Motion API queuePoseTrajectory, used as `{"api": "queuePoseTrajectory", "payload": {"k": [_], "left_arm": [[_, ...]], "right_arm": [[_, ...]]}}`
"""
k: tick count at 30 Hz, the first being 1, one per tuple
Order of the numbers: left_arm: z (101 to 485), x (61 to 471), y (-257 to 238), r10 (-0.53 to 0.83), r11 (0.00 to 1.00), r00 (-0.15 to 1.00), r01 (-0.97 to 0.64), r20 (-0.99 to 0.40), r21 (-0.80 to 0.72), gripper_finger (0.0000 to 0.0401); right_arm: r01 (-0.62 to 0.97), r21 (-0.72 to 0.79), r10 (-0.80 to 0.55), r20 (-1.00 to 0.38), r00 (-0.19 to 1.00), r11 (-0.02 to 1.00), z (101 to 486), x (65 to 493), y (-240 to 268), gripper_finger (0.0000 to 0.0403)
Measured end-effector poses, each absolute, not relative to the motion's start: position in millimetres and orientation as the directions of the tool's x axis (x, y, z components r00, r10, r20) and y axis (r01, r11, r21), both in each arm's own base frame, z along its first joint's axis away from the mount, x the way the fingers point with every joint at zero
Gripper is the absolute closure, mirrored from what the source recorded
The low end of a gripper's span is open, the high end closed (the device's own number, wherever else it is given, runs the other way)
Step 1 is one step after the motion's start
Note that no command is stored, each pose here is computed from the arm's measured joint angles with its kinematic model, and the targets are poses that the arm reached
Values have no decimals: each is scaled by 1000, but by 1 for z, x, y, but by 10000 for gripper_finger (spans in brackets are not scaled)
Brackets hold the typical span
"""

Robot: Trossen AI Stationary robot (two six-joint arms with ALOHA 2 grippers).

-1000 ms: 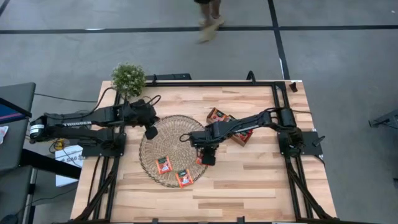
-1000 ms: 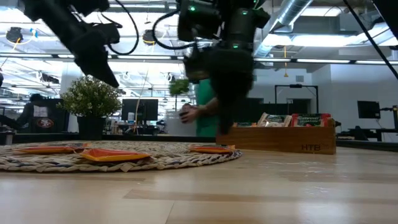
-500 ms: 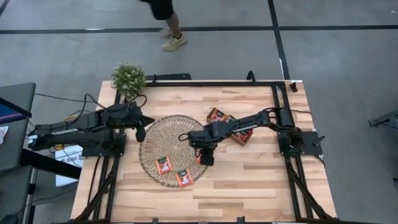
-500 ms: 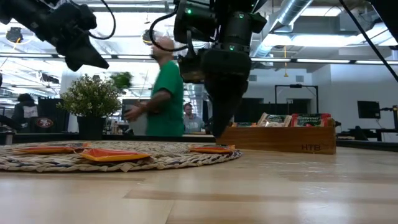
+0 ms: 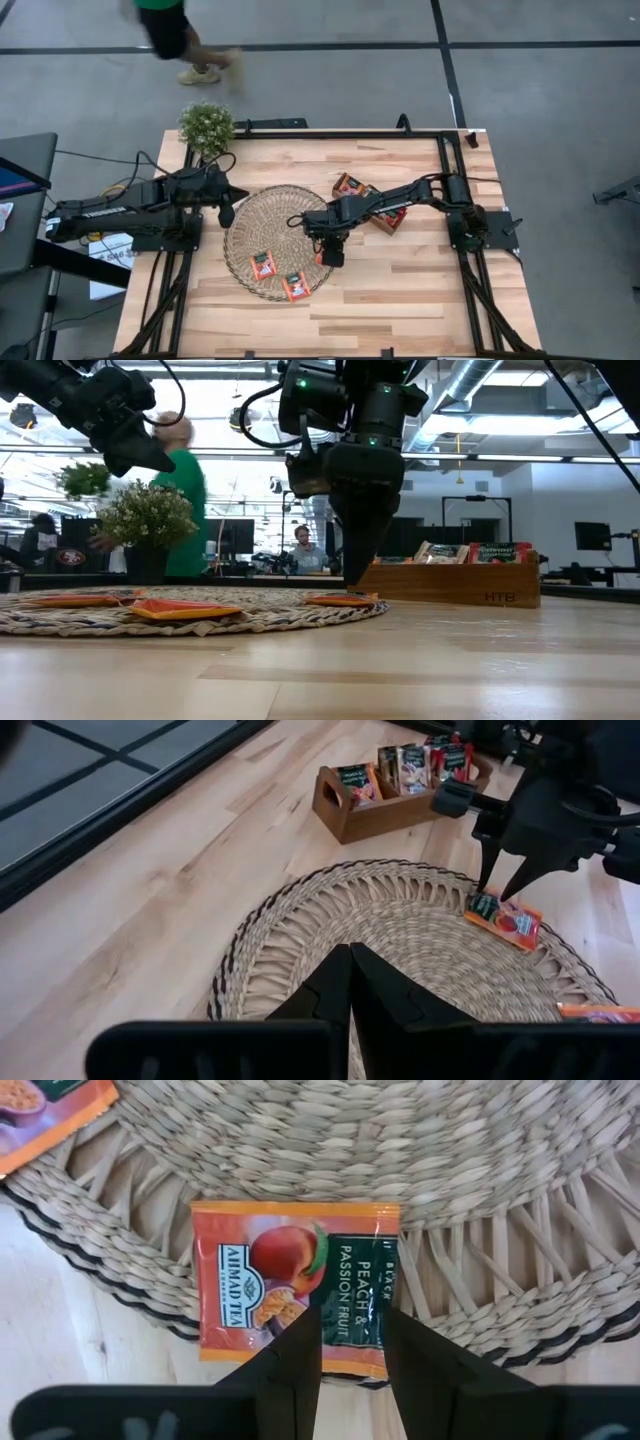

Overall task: Pick & Place Tea
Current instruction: Put the orange tea bag into the left section of the wooden organizer

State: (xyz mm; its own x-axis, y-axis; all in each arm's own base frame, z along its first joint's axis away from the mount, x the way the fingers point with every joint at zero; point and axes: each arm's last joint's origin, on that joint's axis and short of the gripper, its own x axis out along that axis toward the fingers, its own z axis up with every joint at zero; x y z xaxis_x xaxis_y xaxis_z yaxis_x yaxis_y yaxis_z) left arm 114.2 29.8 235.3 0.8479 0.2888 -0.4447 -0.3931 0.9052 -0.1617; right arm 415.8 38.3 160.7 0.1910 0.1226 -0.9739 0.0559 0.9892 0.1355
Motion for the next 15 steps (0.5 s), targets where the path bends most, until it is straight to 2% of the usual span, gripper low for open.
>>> {"api": "queuePoseTrajectory", "payload": {"k": [7, 15], "left_arm": [[235, 114, 30, 289, 906, 848, -392, -445, -160, 401], [235, 114, 30, 288, 908, 849, -390, -444, -155, 401]], "right_arm": [[62, 135, 121, -975, 186, 989, 158, 415, 38, 305], [121, 132, 116, -985, 126, 984, 142, 402, 37, 305]]}}
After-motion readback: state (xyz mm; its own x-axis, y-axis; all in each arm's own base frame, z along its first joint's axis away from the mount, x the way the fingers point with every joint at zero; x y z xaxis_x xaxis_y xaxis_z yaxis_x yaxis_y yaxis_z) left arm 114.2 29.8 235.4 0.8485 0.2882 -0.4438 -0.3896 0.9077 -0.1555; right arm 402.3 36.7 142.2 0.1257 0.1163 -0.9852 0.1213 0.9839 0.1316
